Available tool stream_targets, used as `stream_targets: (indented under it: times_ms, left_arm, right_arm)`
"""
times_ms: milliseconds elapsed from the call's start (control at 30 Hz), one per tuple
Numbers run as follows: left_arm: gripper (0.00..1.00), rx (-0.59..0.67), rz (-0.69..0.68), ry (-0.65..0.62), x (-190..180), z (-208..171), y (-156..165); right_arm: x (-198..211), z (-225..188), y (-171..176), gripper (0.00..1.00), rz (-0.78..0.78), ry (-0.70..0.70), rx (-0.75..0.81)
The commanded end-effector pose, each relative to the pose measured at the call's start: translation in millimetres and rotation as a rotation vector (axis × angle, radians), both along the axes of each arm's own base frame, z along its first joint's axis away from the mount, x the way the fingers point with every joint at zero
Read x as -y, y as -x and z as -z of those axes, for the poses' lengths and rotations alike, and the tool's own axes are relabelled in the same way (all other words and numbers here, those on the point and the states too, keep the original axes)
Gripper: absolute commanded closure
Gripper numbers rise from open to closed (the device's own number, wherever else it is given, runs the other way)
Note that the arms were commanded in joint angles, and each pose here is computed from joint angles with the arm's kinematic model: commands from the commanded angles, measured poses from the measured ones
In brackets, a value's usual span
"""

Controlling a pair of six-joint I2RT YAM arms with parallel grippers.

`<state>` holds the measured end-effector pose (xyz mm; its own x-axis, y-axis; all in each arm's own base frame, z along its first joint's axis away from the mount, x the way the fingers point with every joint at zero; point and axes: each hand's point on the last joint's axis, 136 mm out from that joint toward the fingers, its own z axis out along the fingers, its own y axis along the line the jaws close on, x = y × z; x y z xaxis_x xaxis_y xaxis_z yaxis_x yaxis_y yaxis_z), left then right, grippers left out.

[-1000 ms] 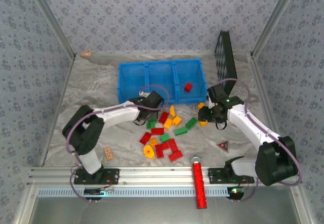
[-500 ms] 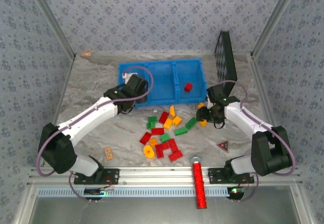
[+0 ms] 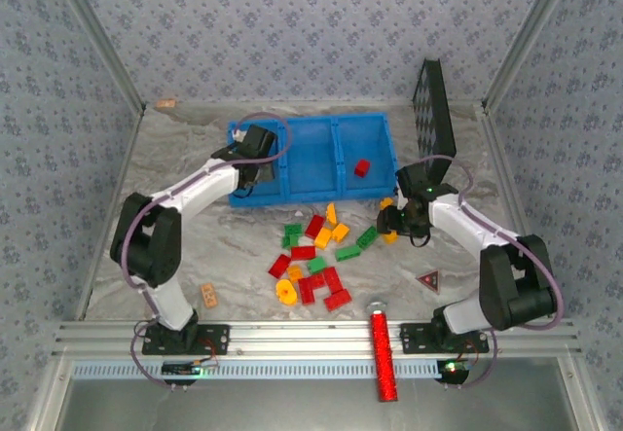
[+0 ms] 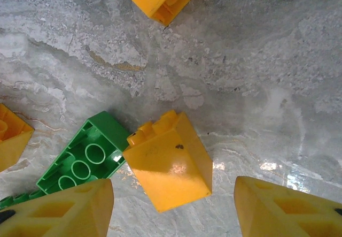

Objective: Sort the legos into containers by color
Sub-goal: Place the lego in the container, then pick up the lego from the middle-right of the table.

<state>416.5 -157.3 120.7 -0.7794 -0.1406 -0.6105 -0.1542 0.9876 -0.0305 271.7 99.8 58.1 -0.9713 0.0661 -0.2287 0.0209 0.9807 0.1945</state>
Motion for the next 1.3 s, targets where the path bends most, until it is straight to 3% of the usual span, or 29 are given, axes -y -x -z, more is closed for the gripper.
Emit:
stream_targets:
  times_ms: [0, 233, 400, 800, 933, 1267]
  left_arm:
    - [0.47, 0.024, 0.027, 0.034, 13, -7, -17]
    - [0.45, -0.044, 0.007, 0.044, 12, 23, -19]
    - [0.35, -0.062, 0.004, 0.054, 11, 32, -17]
    - [0.20, -0.054, 0.010, 0.078, 10, 19, -9]
    - [0.19, -0.031, 0.020, 0.097, 11, 4, -6]
    - [0.17, 0.048, 0.073, 0.172, 16, -53, 4]
  right_arm:
    - [0, -4, -6, 0.38, -0.013, 0.006, 0.003]
    - [-2, 2, -7, 0.36, -0.026, 0.000, -0.010]
    - [-1, 8, -6, 0.35, -0.036, 0.009, -0.023]
    - [0, 19, -9, 0.37, -0.027, 0.024, -0.044]
    - [0, 24, -9, 0.41, -0.030, 0.030, -0.059]
    - [0, 26, 3, 0.65, -0.029, 0.032, -0.071]
